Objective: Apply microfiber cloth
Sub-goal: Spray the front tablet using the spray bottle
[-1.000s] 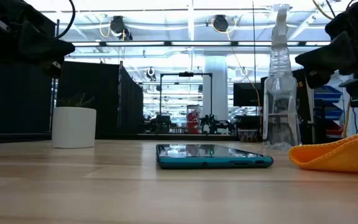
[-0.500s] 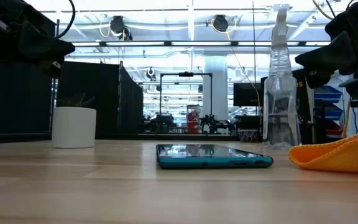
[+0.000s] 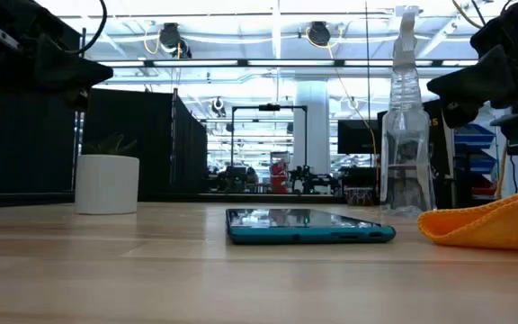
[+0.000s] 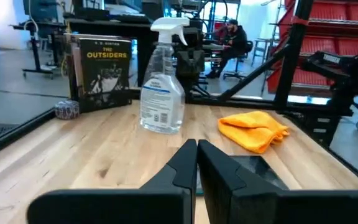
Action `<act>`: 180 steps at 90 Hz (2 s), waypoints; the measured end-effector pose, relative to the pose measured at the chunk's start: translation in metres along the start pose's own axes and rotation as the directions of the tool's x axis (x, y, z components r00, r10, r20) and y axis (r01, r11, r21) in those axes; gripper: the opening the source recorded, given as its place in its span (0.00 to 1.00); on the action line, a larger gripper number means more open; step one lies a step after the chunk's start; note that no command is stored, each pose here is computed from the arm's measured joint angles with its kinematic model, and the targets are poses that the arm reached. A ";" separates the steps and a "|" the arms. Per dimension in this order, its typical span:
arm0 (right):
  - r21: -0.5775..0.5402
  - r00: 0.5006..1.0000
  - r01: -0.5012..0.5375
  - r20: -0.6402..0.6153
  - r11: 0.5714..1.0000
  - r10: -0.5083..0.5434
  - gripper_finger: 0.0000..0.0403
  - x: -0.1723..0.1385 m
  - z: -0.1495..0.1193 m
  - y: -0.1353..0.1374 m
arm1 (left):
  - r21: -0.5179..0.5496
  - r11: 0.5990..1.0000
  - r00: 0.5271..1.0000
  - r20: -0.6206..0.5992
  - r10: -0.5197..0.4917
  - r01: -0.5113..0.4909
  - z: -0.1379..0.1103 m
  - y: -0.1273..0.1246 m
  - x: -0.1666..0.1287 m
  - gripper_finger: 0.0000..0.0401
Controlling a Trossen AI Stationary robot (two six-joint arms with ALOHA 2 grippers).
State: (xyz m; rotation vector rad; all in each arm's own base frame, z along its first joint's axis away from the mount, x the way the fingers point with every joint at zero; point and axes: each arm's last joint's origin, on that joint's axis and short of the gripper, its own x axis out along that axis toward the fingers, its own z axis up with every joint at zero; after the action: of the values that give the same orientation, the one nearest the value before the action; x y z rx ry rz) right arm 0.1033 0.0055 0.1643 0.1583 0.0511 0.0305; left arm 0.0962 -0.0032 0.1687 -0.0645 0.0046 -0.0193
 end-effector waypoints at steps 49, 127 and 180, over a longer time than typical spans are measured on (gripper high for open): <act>0.052 0.985 0.133 0.101 0.990 -0.138 0.00 -0.005 0.027 0.000 | -0.001 1.000 1.000 0.018 0.020 -0.020 0.002 0.001 0.000 0.00; -0.054 0.839 0.505 -0.205 0.862 -0.504 0.50 -0.006 0.046 -0.006 | -0.019 0.991 0.991 0.030 0.131 -0.130 0.002 0.004 0.000 0.00; -0.081 0.846 0.451 -0.280 0.889 -0.455 0.57 0.033 0.038 -0.005 | -0.070 0.980 0.980 0.052 0.192 -0.188 0.004 0.005 -0.001 0.00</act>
State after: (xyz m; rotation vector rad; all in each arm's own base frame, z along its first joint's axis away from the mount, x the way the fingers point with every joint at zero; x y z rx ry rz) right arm 0.1381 -0.0041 0.1992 0.1252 0.3849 -0.4229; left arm 0.0957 0.0025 0.1726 -0.1294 -0.0473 0.1743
